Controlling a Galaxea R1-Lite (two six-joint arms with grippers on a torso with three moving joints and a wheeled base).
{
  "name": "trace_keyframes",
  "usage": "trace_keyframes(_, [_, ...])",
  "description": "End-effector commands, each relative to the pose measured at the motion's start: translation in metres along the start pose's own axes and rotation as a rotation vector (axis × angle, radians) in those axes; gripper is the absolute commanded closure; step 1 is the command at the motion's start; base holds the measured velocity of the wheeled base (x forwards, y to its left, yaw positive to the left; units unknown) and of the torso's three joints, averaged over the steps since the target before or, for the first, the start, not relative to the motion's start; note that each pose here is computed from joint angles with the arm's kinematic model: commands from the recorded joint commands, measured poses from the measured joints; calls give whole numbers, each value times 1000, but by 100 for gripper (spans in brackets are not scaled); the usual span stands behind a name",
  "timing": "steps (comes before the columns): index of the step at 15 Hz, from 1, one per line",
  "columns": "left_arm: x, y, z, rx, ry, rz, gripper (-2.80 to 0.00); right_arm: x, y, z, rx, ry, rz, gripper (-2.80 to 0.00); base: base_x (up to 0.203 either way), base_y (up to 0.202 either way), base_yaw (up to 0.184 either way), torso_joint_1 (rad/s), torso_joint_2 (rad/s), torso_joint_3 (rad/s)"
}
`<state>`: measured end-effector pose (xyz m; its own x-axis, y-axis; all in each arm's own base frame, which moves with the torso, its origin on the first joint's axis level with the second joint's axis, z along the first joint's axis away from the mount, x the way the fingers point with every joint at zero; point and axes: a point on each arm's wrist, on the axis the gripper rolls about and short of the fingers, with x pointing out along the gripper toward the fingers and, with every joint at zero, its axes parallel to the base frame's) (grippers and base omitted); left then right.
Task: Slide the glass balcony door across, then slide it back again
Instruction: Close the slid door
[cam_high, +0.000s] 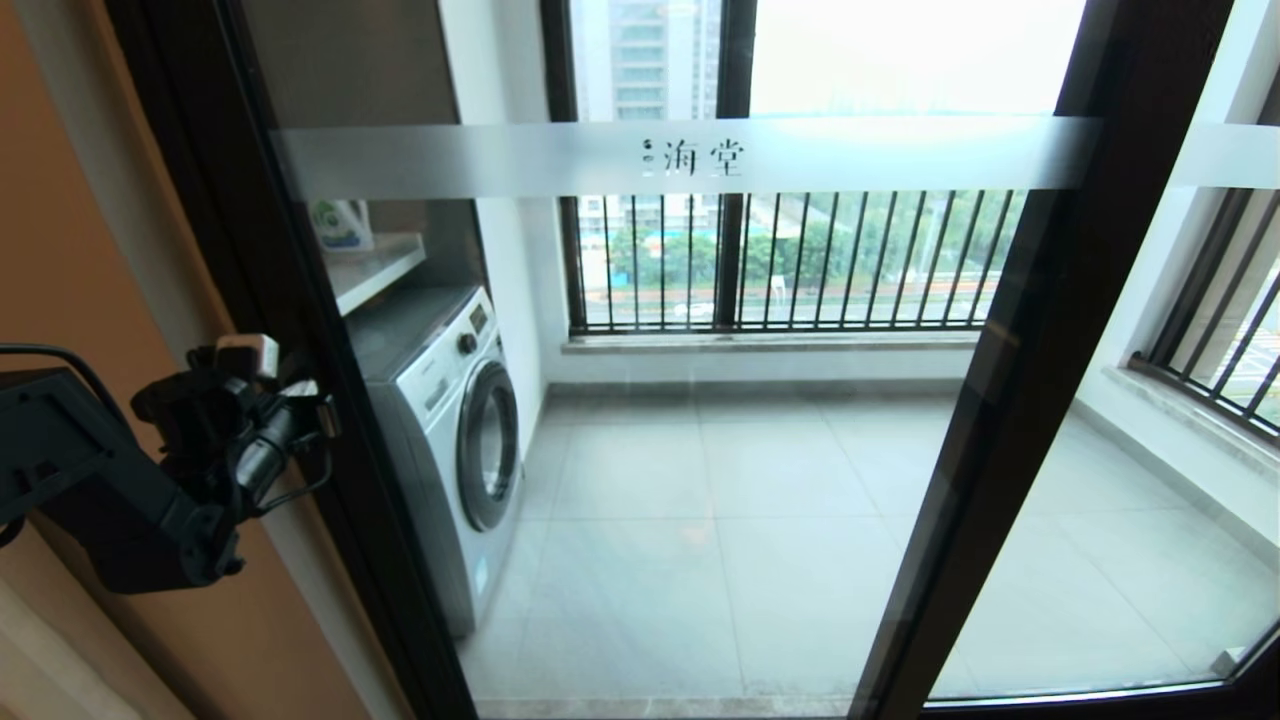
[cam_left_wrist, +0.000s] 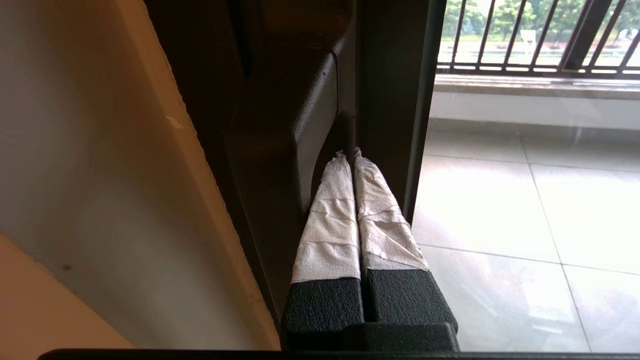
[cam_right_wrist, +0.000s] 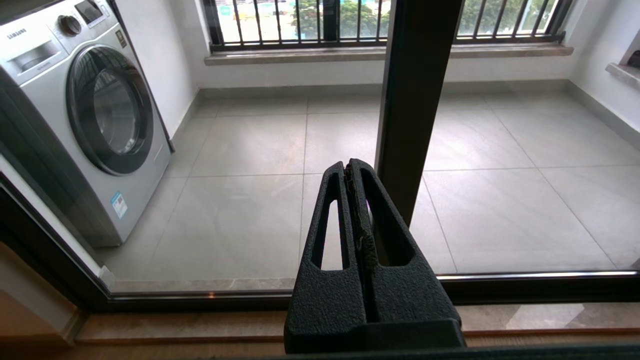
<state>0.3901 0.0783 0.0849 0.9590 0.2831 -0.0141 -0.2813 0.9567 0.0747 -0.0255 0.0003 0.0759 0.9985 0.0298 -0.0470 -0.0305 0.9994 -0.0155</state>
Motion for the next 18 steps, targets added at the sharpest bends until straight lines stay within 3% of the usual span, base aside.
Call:
trace_keyframes(1, [-2, 0, 6, -3, -22, -1, 0, 0, 0, 0, 0, 2, 1, 0, 0, 0, 0, 0, 0, 0])
trace_keyframes(4, [-10, -2, 22, -17, -59, -25, 0, 0, 0, 0, 0, 1, 1, 0, 0, 0, 0, 0, 0, 0])
trace_keyframes(7, [-30, -8, 54, -51, -131, -65, 0, 0, 0, 0, 0, 1, 1, 0, 0, 0, 0, 0, 0, 0])
trace_keyframes(11, [-61, -15, 60, -68, -106, -129, 0, 0, 0, 0, 0, 1, 1, 0, 0, 0, 0, 0, 0, 0])
trace_keyframes(13, [-65, -1, 52, -95, -71, -119, 0, 0, 0, 0, 0, 2, 1, 0, 0, 0, 0, 0, 0, 0])
trace_keyframes(18, [-72, 56, 22, -106, 34, -176, 0, 0, 0, 0, 0, 1, 1, 0, 0, 0, 0, 0, 0, 0])
